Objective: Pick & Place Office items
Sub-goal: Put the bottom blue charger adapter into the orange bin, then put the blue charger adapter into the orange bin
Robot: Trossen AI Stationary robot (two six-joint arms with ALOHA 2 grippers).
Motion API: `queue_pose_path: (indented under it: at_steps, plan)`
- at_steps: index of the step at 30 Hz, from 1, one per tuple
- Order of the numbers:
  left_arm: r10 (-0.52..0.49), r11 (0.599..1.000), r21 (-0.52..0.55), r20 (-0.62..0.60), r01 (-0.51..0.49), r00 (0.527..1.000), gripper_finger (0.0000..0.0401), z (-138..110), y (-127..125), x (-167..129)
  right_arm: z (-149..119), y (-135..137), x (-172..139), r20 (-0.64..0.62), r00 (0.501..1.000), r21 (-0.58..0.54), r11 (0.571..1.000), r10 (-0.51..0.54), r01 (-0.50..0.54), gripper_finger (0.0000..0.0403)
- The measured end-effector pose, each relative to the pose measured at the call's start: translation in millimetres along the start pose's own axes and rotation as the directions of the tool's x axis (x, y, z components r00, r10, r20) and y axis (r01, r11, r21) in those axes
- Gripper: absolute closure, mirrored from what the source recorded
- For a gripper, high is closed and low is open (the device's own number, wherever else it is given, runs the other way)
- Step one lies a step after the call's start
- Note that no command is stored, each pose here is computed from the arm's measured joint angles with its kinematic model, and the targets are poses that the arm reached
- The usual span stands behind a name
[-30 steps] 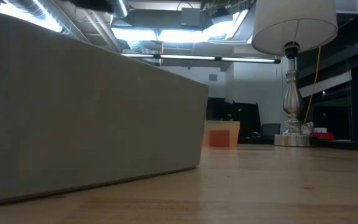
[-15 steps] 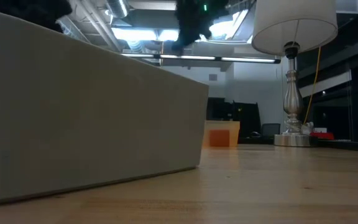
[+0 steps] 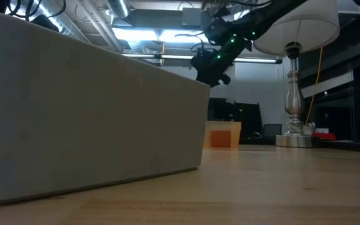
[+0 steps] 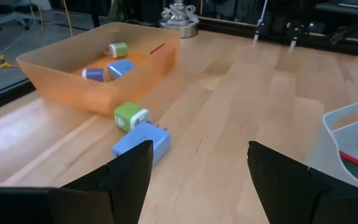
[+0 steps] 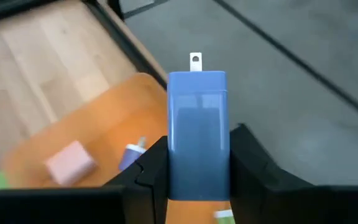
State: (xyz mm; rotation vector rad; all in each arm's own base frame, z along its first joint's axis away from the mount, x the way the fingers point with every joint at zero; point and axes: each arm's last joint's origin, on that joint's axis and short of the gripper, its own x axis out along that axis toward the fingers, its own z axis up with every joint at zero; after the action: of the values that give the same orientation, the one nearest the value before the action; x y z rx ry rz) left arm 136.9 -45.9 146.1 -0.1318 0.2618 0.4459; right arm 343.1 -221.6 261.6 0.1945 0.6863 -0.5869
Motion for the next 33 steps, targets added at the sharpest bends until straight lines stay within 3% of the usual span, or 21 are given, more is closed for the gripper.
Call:
queue_pose_path:
  at_steps: [2,8,11,16,23,30,33]
  plan:
    - [-0.002,1.0,0.009,0.006,0.002,1.0,0.0146,1,0,0,-2,-2,1,-0.007,0.999,0.018,0.999,0.033,-0.033,0.0277]
    - [-0.013,1.0,0.014,0.029,0.012,1.0,0.0146,4,-2,0,-2,1,1,-0.001,0.999,0.042,0.998,0.051,-0.051,0.0154]
    - [-0.015,1.0,0.013,0.033,0.015,0.999,0.0146,4,-2,0,-2,6,1,-0.002,0.998,0.056,0.996,0.063,-0.063,0.0127]
    - [-0.015,1.0,0.024,0.028,0.014,0.999,0.0146,4,-2,0,-3,20,0,-0.004,0.996,0.042,0.995,0.094,-0.094,0.0135]
    - [0.002,0.977,0.214,-0.033,0.005,0.999,0.0146,0,5,5,-1,46,-3,0.023,0.989,0.017,0.989,0.145,-0.145,0.0166]
    - [0.018,0.946,0.314,-0.287,0.076,0.958,0.014,17,19,22,0,67,-6,0.045,0.971,0.004,0.972,0.233,-0.234,0.0181]
    - [0.002,0.93,0.351,-0.308,0.111,0.951,0.0131,34,24,29,1,74,-7,0.059,0.967,-0.004,0.969,0.248,-0.248,0.0182]
